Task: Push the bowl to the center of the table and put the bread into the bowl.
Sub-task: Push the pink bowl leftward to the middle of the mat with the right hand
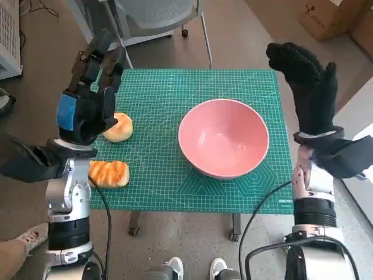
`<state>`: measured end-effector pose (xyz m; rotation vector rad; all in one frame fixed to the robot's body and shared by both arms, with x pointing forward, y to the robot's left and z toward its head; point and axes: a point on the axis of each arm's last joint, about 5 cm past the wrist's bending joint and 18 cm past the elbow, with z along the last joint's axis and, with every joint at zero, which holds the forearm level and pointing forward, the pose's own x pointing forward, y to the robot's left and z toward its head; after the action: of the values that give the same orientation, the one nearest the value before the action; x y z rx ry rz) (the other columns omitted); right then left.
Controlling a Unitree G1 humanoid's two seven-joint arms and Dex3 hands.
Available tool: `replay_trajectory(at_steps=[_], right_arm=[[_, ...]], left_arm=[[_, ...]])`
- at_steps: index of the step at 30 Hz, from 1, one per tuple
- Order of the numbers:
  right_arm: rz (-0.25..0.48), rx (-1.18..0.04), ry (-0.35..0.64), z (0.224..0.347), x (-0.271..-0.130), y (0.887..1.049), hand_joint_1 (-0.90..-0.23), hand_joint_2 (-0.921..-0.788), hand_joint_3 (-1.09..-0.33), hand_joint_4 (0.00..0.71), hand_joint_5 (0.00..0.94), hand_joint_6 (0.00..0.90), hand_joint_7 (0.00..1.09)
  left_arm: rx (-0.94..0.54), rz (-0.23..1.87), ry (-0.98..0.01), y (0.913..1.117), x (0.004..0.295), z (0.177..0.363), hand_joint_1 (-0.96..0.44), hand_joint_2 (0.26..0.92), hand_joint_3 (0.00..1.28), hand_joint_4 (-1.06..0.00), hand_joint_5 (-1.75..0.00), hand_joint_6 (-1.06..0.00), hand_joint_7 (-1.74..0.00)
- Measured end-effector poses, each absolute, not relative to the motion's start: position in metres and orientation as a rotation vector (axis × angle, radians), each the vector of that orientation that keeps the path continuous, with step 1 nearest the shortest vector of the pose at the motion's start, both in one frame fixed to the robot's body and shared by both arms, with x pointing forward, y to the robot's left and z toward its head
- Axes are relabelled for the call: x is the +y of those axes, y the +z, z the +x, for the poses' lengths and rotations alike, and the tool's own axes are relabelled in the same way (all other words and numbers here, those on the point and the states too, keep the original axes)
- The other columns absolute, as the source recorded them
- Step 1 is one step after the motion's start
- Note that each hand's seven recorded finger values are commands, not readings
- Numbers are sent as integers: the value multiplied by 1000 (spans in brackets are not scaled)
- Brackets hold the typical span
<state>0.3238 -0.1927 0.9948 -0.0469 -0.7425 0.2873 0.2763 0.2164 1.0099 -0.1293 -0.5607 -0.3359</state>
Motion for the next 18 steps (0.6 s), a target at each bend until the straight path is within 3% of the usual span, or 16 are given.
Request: replay_trajectory(at_steps=[8, 18], right_arm=[[-30, -629, 244, 324, -202, 973, -618, -921, -599, 228, 0, 318, 0], [-8, -474, 188, 322, -204, 947, -560, -921, -610, 222, 0, 308, 0]], left_arm=[[-557, -130, -337, 1009, 217, 277, -680, 921, 726, -26, -67, 1, -437], [-554, -130, -337, 1007, 217, 277, -678, 921, 728, -25, -71, 1, -435]])
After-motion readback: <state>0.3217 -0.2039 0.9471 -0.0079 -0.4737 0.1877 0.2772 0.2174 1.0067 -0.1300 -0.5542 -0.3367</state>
